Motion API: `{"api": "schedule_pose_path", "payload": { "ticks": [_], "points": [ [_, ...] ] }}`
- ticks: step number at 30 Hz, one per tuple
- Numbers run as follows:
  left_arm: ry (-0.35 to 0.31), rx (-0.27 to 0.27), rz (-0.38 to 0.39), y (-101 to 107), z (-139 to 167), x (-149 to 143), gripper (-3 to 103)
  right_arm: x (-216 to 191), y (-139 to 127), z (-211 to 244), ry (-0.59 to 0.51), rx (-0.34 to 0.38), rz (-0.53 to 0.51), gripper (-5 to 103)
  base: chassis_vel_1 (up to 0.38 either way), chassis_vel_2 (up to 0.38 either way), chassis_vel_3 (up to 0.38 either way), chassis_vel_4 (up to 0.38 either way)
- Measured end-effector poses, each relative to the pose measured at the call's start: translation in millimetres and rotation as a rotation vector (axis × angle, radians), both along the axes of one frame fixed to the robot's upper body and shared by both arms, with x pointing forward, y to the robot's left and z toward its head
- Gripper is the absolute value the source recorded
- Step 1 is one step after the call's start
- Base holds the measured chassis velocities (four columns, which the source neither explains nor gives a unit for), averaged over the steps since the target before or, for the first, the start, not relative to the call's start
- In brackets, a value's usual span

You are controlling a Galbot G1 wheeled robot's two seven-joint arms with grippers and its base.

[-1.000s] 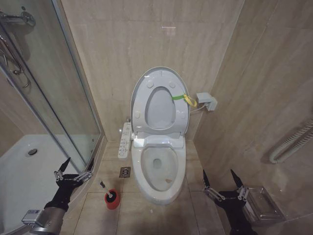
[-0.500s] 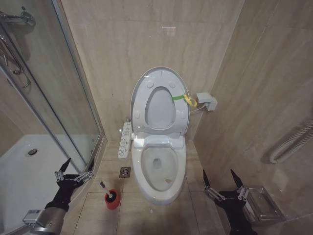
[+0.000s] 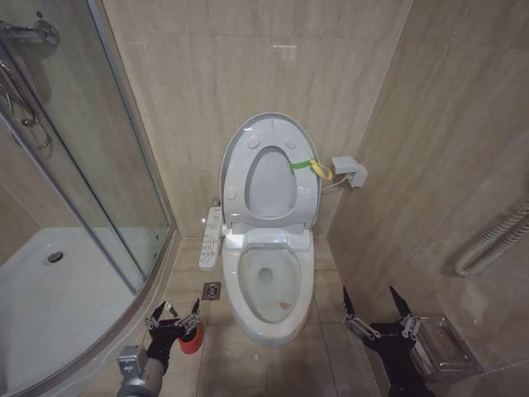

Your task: Open the toilet lid, clean the toilet bowl with a toilet brush, close the toilet lid, and flush.

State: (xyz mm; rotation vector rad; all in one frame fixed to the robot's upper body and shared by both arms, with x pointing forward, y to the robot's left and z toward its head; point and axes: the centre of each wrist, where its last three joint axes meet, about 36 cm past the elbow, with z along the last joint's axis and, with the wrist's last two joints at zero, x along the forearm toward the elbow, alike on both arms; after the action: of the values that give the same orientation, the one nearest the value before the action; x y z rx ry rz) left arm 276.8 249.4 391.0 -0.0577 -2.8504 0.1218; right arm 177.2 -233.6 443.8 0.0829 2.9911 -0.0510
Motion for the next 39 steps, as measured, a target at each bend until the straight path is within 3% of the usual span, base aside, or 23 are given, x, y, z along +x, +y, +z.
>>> {"api": "schedule_pose_path", "payload": {
  "ticks": [9,22,28,39],
  "points": [
    [-0.017,0.021,-0.012,6.2,-1.6,-0.1,100,0.0,0.0,0.0,0.000,0.000,0.000,100,0.000,0.000,0.000,0.000],
    [-0.060,0.006,-0.038,17.1,-2.4,4.6,100,0.0,0.0,0.0,0.000,0.000,0.000,100,0.000,0.000,0.000,0.000],
    [-0.108,0.040,-0.058,21.4,-5.2,3.2,100,0.0,0.0,0.0,0.000,0.000,0.000,100,0.000,0.000,0.000,0.000],
    [-0.199,0.125,-0.039,33.3,47.1,-4.9,101,0.0,0.0,0.0,0.000,0.000,0.000,100,0.000,0.000,0.000,0.000]
  ]
}}
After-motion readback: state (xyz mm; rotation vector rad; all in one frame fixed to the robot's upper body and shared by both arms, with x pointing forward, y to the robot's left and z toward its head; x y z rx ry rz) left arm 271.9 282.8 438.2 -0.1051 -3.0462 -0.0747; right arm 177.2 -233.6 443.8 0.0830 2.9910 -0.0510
